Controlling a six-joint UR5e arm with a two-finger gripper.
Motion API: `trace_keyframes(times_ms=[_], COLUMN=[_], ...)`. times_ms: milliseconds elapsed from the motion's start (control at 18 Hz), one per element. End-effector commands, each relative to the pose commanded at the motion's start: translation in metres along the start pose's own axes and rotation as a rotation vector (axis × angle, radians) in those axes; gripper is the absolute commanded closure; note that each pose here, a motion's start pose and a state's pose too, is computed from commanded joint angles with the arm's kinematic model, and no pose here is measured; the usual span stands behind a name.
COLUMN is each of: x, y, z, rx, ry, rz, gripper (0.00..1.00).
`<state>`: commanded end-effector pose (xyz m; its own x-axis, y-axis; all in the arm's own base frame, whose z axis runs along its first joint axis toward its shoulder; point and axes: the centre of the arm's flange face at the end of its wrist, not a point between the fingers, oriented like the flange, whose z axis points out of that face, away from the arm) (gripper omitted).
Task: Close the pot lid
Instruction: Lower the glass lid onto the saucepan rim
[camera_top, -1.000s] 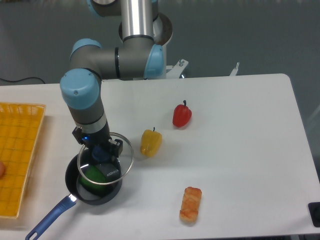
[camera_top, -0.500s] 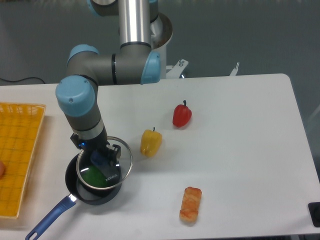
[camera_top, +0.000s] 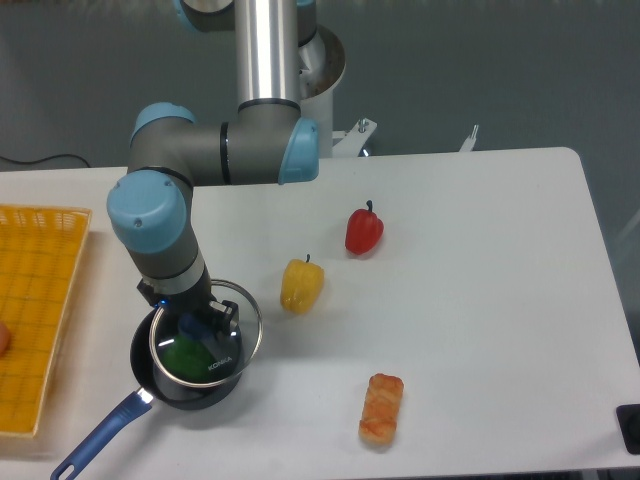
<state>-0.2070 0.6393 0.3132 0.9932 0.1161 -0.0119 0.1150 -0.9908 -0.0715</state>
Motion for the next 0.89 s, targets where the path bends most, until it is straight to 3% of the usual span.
trace_keyframes(times_ms=[889], x=[0.013], y=[-0.015], z=[0.010], rx=[0.009], ry=[0.020], rz=[-0.018], gripper=[0.51])
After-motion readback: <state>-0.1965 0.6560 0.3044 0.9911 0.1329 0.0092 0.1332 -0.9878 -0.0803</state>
